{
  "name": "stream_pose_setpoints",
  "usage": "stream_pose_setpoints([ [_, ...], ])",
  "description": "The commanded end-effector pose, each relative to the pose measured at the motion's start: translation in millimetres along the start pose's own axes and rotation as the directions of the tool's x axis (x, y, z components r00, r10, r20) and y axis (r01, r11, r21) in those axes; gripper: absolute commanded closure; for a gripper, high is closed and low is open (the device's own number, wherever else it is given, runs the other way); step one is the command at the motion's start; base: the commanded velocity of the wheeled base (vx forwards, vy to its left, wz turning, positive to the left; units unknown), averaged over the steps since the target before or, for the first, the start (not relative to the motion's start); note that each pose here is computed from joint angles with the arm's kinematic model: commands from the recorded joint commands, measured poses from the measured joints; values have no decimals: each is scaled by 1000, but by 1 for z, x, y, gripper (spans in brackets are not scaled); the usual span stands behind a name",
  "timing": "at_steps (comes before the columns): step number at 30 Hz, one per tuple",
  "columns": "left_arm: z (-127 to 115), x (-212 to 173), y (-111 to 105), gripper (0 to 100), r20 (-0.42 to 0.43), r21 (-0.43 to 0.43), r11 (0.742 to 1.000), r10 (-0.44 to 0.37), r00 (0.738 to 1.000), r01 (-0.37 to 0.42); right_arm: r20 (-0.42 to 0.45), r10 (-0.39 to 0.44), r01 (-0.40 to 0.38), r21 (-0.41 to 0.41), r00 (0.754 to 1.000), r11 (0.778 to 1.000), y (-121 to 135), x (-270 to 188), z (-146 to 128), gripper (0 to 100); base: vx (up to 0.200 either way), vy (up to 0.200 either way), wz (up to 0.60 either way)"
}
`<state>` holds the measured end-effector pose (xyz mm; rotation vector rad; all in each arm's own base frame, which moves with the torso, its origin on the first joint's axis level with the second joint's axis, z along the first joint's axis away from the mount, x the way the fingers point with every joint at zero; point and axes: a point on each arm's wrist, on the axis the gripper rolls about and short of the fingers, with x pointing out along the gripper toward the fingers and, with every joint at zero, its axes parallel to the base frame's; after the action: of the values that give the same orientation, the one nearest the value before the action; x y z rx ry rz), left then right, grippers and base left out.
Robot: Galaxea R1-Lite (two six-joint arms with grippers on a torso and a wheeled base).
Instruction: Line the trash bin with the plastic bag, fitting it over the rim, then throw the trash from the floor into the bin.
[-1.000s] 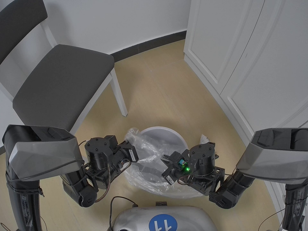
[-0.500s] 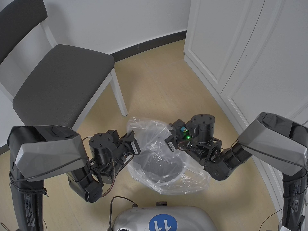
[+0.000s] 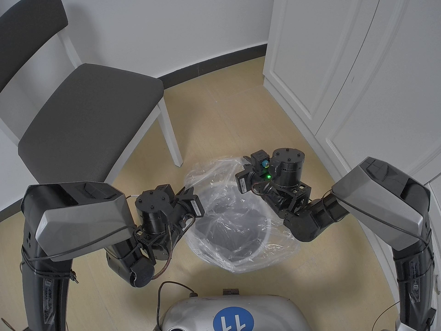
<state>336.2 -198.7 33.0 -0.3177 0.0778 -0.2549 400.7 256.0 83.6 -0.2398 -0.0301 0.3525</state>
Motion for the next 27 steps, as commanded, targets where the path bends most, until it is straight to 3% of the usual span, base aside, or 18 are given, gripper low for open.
stream_pose_setpoints([
  [1,1,1,1,100,4,-1,1000,3,1000,-3,6,3,-4,30,1000,1000,4,4,-2,100,0,0,0],
  [6,5,-1,0,100,11,-3,1000,0,1000,0,-7,8,-8,28,1000,1000,9,5,-9,100,0,0,0],
  [7,5,-1,0,100,11,-3,1000,0,1000,0,-10,9,-8,27,1000,1000,9,5,-10,0,0,0,0],
  [19,5,-1,1,100,9,0,1000,3,1000,-3,-22,-4,5,20,1000,1000,-7,-6,-13,0,0,0,0],
  [27,4,-4,0,100,0,10,1000,3,1000,-3,-54,47,-45,40,997,998,-9,-68,16,0,0,0,0],
])
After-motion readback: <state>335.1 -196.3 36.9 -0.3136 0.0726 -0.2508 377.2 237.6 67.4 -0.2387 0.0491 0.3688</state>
